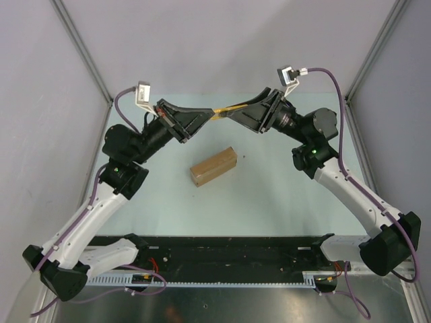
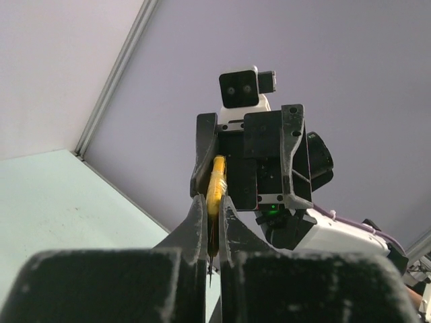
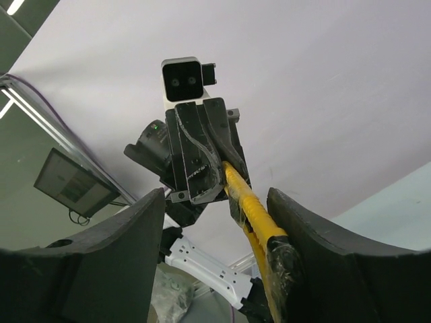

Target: Unpack the express box

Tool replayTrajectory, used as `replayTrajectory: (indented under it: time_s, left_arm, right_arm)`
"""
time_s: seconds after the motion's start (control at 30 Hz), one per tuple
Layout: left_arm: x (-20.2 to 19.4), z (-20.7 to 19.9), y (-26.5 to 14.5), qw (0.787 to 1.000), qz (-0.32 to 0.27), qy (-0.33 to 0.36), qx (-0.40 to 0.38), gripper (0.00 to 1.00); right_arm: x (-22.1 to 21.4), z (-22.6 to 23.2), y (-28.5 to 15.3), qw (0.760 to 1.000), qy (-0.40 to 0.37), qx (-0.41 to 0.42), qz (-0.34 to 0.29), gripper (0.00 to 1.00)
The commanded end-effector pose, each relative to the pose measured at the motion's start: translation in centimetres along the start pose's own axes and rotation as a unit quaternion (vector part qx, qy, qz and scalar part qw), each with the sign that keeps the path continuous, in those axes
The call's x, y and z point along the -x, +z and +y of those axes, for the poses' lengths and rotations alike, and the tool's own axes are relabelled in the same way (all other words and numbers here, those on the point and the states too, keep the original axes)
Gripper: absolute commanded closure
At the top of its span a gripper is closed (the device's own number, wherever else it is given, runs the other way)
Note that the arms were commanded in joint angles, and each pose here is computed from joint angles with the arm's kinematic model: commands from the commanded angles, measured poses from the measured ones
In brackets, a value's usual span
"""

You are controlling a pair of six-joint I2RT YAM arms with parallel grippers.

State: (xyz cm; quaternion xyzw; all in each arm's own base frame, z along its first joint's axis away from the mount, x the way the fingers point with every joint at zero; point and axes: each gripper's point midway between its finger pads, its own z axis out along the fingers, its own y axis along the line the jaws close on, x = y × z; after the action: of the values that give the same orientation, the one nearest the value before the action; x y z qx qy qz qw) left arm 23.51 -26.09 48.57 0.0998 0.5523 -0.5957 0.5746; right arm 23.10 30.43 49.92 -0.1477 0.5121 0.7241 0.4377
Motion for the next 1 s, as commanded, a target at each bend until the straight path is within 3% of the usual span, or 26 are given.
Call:
replayTrajectory:
  time_s: [0.0, 0.1, 0.2, 0.3, 0.47, 0.5, 0.53, 0.57, 0.6, 0.63, 0.73, 0.87, 0.97]
  left_arm:
    - [1.8, -0.2, 0.1, 0.999, -0.047, 0.026, 0.001, 1.0]
    - [1.6, -0.3, 0.0, 0.999, -0.048, 0.024, -0.002, 1.0]
    - [1.3, -0.4, 0.0, 0.999, -0.047, 0.02, -0.005, 1.0]
    - [0.9, -0.1, -0.1, 0.999, -0.044, 0.016, -0.002, 1.0]
    - [0.7, 0.2, -0.2, 0.999, -0.045, 0.014, 0.0, 1.0]
    - [0.7, 0.3, -0.2, 0.999, -0.045, 0.015, 0.002, 1.0]
    - [0.5, 0.4, -0.2, 0.999, -0.043, 0.014, 0.003, 0.98]
    - [0.5, 0.3, -0.3, 0.999, -0.044, 0.015, 0.003, 0.92]
    - [0.4, 0.5, -0.5, 0.999, -0.043, 0.02, 0.004, 0.77]
    - [0.2, 1.0, -0.7, 0.999, -0.045, 0.022, 0.013, 0.33]
    - [0.2, 1.5, -1.8, 0.996, -0.056, 0.061, 0.027, 0.04]
    - [0.2, 3.8, -3.7, 0.988, -0.056, 0.121, 0.082, 0.0]
    - [-1.8, 6.4, -4.3, 0.978, -0.001, 0.168, 0.122, 0.0]
  right_arm:
    - [0.9, 3.1, 0.5, 0.999, -0.022, 0.041, -0.001, 0.32]
    - [0.7, 2.8, 0.6, 0.999, -0.019, 0.036, 0.003, 0.33]
    - [0.5, 2.6, 0.7, 0.999, -0.013, 0.031, 0.009, 0.41]
    - [0.4, 2.4, 0.8, 1.0, -0.01, 0.026, 0.011, 0.61]
    - [0.4, 2.0, 0.9, 1.0, -0.004, 0.019, 0.017, 0.83]
    - [0.3, 1.6, 0.9, 1.0, 0.0, 0.013, 0.019, 0.97]
    - [0.4, 1.4, 0.8, 1.0, 0.001, 0.009, 0.019, 1.0]
    - [0.5, 0.8, 0.7, 1.0, 0.005, -0.003, 0.019, 1.0]
    - [0.5, 0.5, 0.6, 1.0, 0.005, -0.009, 0.019, 1.0]
    - [0.6, 0.2, 0.4, 1.0, 0.005, -0.016, 0.018, 1.0]
    - [1.1, -1.5, -0.6, 0.998, -0.008, -0.063, 0.016, 1.0]
    - [0.7, -5.5, -3.5, 0.983, -0.04, -0.175, 0.028, 1.0]
    - [0.0, -8.4, -6.3, 0.961, -0.078, -0.262, 0.042, 1.0]
